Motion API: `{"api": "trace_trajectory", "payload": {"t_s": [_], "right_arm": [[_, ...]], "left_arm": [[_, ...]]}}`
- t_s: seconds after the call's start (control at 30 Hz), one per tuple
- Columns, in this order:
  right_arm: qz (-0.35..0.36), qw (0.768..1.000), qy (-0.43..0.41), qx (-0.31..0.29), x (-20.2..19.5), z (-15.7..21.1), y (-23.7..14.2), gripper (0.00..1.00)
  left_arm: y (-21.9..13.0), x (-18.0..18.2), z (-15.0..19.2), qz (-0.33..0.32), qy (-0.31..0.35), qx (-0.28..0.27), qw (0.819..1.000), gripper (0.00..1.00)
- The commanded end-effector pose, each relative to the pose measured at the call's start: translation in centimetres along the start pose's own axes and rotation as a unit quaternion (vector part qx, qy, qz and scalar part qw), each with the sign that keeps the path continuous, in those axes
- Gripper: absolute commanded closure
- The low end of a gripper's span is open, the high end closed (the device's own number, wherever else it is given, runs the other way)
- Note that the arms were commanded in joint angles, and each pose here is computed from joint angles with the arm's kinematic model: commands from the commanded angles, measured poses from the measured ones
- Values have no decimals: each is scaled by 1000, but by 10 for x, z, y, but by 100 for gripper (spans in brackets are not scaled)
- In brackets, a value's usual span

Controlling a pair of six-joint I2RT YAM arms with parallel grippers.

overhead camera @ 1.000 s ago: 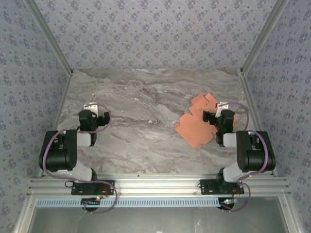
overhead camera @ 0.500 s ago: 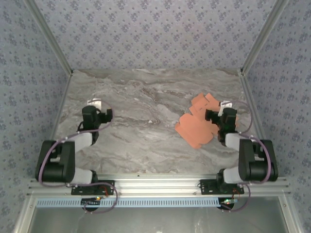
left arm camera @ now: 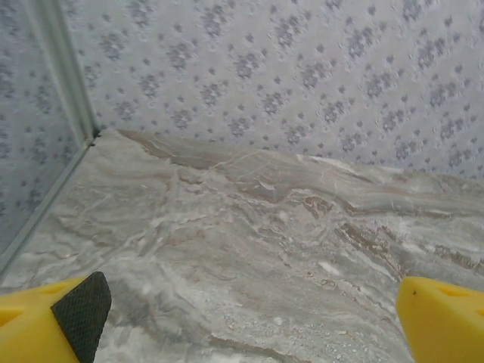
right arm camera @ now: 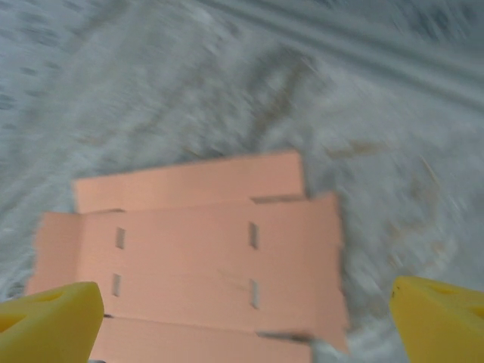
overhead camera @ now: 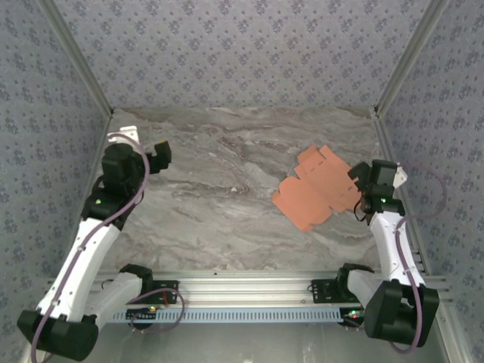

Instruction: Fold the paper box

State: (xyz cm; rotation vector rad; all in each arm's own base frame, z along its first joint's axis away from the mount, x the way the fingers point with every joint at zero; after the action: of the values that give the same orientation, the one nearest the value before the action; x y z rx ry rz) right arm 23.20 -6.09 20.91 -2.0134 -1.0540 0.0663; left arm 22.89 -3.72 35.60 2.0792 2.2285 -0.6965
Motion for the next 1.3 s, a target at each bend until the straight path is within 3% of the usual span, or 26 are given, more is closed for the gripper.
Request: {"api": "trace_trajectory", "payload": {"t_s": [0.0, 0.17, 0.27, 0.57, 0.87, 1.27], "right_arm": [[13, 988, 74, 134, -13, 33, 4, 2], [13, 959, 154, 237, -27, 78, 19, 8], [-14, 944, 193, 268, -31, 97, 34, 9], [-91, 945, 182, 258, -13, 86, 45, 21], [-135, 942, 141, 274, 13, 96, 15, 19], [-86, 961, 95, 244, 2, 94, 11, 19]], "left_arm": [[-21, 10, -1, -10, -27, 36, 999, 1], [-18, 11, 3, -11, -23, 55, 998, 1], [-13, 7, 1, 9, 35, 49, 998, 1], [7, -7, 2, 47, 7, 103, 994, 1], [14, -4, 16, 43, -18, 117, 992, 1], [11, 0, 21, 34, -8, 122, 992, 1]]}}
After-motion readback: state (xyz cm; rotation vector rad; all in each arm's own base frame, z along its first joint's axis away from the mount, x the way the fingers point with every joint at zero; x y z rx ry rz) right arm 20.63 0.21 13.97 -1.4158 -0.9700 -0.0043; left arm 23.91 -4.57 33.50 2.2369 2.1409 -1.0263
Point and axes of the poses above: each hand's point on the last joint's axis, 136 mm out from that joint toward the fingers, its own y axis out along the fingers, its own x axis along the line the jaws close on, z = x × y, the point moved 9 cm from there along -y, back along the fingers, and after that the axes turned 9 degrees about -y, right-handed, at the moved point
